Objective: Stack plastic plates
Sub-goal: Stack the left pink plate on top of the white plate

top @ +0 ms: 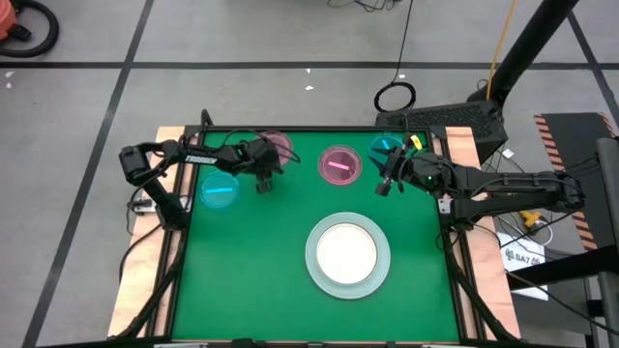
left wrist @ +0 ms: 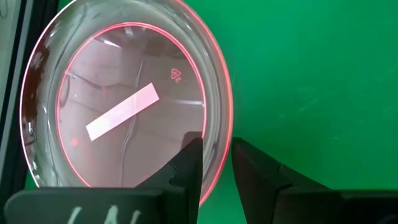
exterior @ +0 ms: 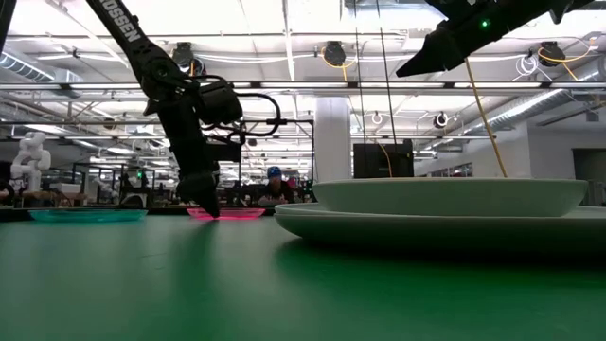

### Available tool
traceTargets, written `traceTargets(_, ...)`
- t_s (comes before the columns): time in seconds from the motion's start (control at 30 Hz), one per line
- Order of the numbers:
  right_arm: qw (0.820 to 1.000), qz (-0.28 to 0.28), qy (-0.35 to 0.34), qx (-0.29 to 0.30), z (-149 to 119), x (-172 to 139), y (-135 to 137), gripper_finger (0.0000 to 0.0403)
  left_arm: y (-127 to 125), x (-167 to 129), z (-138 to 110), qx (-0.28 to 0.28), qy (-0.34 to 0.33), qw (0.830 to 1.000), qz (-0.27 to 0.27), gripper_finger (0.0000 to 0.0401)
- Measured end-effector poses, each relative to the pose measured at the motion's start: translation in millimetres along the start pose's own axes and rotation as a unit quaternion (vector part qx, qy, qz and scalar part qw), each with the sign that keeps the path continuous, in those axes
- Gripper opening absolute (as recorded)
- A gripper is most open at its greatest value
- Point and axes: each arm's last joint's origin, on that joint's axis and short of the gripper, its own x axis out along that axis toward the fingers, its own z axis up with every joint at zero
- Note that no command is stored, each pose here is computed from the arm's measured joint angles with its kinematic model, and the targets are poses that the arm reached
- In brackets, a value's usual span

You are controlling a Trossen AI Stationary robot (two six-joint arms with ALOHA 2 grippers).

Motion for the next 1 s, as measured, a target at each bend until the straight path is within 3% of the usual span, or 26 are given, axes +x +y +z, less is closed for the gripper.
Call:
traceTargets(0.83,1.000,0.000,0.000,0.000,0.0,0.0,0.0,0.0093,0.7,0.0,1.2,-0.001,-0.006,1.000,0.003,0.0092)
traceTargets(1.0,1.000,0.000,0.000,0.000,0.1,0.0,-0.1,0.0093,0.6,0.0,1.1,0.000,-0.006,1.000,0.003,0.0057)
